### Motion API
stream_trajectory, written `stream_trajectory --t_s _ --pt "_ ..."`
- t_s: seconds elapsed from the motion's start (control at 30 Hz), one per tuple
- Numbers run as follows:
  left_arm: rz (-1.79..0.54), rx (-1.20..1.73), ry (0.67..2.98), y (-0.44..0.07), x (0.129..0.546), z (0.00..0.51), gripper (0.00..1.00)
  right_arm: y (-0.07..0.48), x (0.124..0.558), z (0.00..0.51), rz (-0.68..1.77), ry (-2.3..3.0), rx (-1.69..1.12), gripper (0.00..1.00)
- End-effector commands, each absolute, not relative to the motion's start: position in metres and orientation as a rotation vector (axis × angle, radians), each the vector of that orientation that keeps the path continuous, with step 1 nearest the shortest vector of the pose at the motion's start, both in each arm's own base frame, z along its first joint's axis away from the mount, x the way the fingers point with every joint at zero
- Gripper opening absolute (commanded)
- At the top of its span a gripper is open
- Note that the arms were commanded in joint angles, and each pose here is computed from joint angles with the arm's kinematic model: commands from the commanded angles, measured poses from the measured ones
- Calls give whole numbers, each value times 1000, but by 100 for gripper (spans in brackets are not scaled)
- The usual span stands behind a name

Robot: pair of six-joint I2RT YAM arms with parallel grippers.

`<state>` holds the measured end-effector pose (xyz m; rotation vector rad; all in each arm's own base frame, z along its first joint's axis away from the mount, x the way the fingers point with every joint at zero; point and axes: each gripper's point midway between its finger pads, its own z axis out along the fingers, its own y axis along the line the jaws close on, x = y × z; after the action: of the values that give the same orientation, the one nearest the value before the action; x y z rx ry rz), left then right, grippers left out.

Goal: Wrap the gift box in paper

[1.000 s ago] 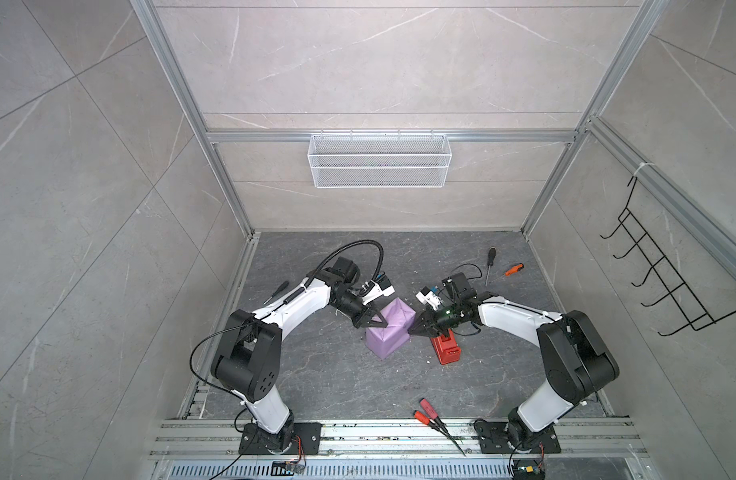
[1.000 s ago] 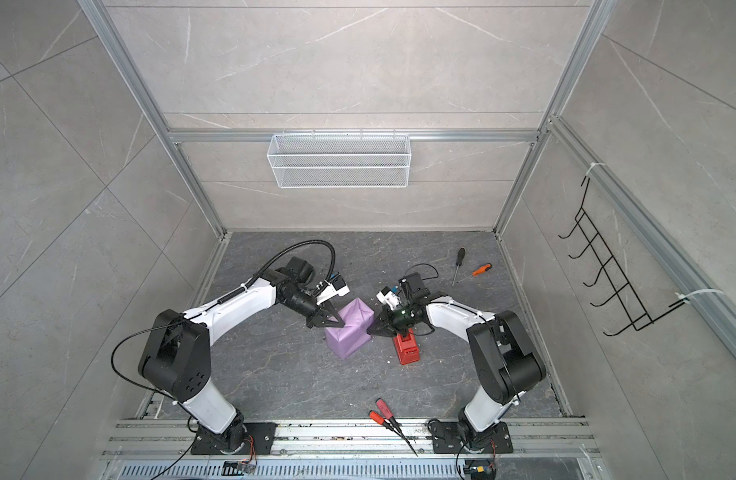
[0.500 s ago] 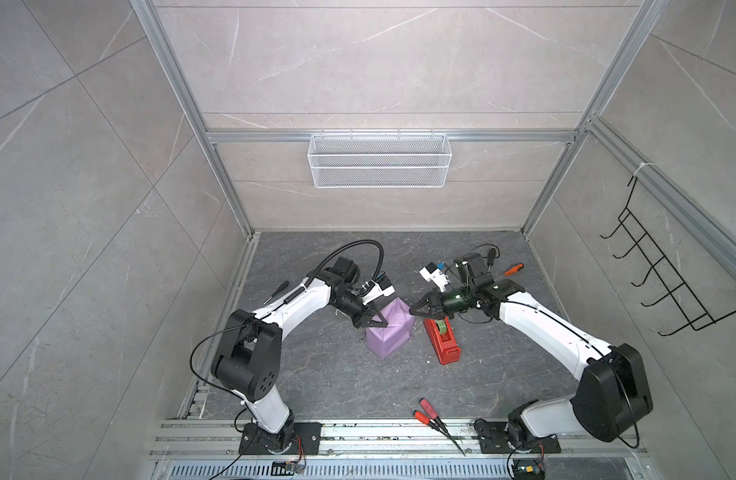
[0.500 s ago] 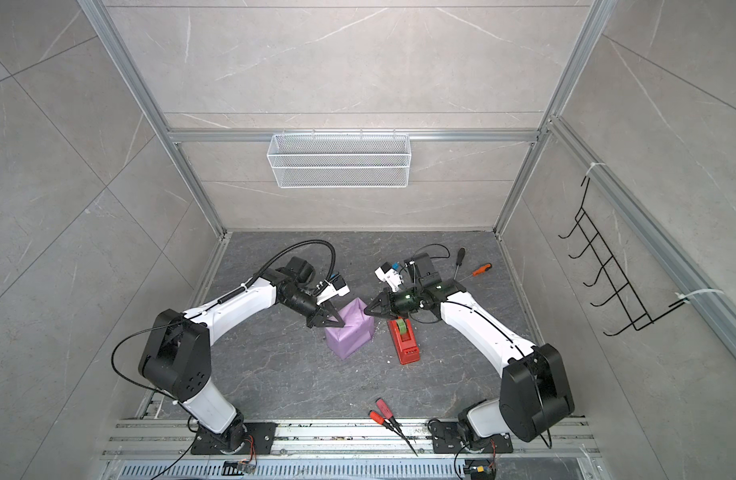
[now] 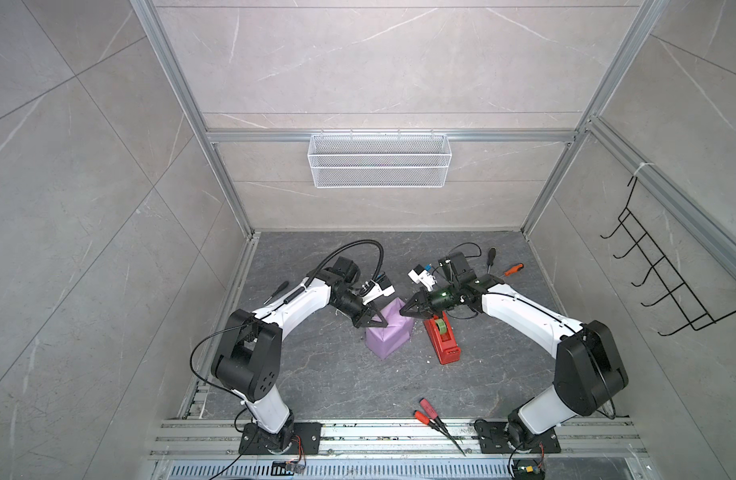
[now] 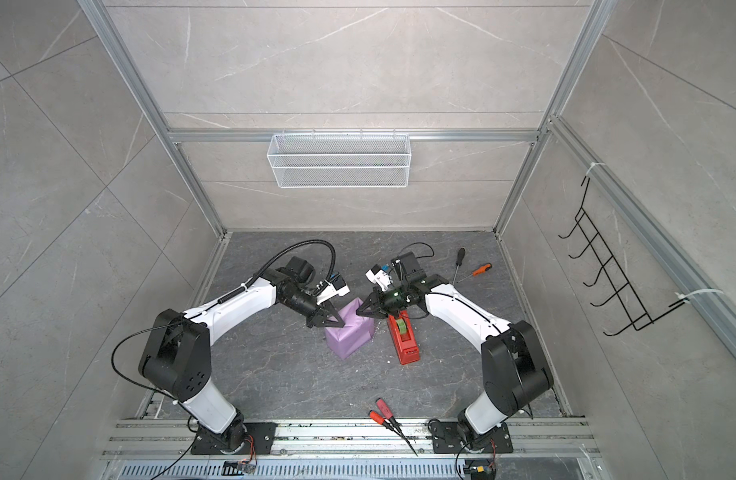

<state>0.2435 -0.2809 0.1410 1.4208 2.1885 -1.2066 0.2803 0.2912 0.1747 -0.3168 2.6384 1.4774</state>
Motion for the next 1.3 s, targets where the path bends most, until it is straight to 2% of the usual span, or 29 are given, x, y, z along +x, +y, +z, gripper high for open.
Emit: stream_trajectory --t_s 0.0,0.3,0.53,0.83,0.97,1.13,1.27 --pt "-1115 1466 2328 -266 234 109 0 302 295 179 1473 2604 -325 0" --pt "-1112 1466 2324 -265 233 110 0 307 315 146 1373 2693 -277 0" --pt "-1108 1468 2320 -265 232 110 0 301 306 110 1218 2828 -273 0" --pt "-1110 1469 2308 -265 233 116 0 315 323 112 1098 2839 -268 0" --pt "-1074 1474 2290 -263 234 120 0 311 333 133 1074 2772 -283 0" --pt "-1053 1438 2247 -259 241 147 17 311 323 210 1176 2556 -389 0" --pt "-1072 1381 2184 -257 252 182 23 289 295 219 1120 2542 -407 0"
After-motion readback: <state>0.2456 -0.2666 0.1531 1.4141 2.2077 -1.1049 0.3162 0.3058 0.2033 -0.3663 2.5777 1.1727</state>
